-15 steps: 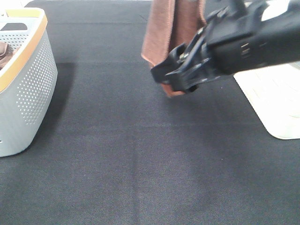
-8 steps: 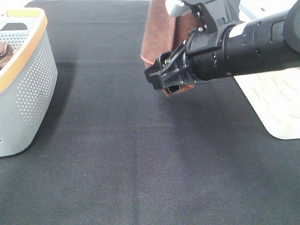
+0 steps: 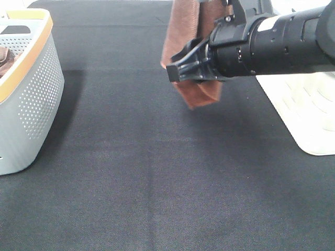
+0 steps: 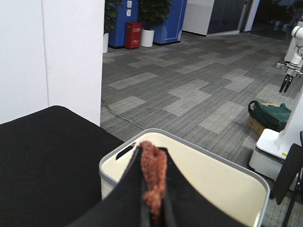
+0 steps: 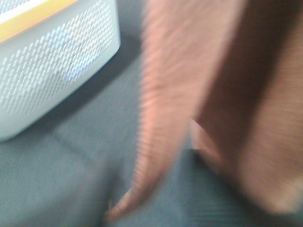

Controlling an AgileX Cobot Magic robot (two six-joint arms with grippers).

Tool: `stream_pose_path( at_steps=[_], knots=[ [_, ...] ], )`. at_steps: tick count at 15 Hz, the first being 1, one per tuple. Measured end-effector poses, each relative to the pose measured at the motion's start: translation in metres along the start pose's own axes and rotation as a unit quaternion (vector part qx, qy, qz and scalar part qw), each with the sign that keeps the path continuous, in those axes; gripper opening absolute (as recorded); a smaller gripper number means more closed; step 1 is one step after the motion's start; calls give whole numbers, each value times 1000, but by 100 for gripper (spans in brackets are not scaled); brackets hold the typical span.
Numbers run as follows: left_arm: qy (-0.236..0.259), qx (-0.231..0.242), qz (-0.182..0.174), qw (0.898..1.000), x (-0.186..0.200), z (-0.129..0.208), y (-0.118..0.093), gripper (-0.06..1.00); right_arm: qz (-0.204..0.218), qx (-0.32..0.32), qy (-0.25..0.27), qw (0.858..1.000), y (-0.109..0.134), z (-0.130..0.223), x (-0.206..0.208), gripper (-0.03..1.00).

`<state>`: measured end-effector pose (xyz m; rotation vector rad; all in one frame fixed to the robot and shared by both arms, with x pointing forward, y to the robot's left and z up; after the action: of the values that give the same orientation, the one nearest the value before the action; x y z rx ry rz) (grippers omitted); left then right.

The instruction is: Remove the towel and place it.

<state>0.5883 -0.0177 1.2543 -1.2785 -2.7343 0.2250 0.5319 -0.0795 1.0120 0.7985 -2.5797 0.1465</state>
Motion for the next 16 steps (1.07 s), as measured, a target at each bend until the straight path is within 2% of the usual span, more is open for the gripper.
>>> stream_pose_path(
  at_steps=[2,3,6,7,10,11,13,14,16],
  knots=[
    [1,-2,6,1000,-1,1,-6,0,-6,-12,7,1000,2,-1,-4,3],
    [2,-6,5,1000,-1,1,-6,0,-12,-15,14,1000,4,-1,-4,0],
    [9,-56,-17,998,0,3,3,0,-41,-5,61,997,13,12,-3,0],
    [24,-63,-37,997,2,6,16,0,-70,22,107,992,21,22,1,0],
    [87,-14,-98,991,12,21,64,0,-111,48,202,972,31,35,13,0],
    [87,-14,-98,991,12,21,64,0,-111,48,202,972,31,35,13,0],
    [154,14,-142,978,26,39,96,0,-101,53,260,959,27,35,23,0],
    [179,18,-159,971,33,45,108,0,-76,62,278,955,20,30,28,0],
    [221,24,-188,957,49,55,131,0,17,86,255,963,-8,-2,37,0]
  ],
)
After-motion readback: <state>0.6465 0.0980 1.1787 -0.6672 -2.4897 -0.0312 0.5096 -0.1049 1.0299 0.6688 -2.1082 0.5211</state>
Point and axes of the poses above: a point on each arm's last joint axis where the gripper is mounted, x pointing back along that axis away from the gripper, y along the wrist's bending axis when the last joint is at zero, z = x × y, the point moved 6 cm from there along -x, pointing out along that axis toward the gripper, and after that the axes turned 2 degrees about x, right-handed, at the moved point
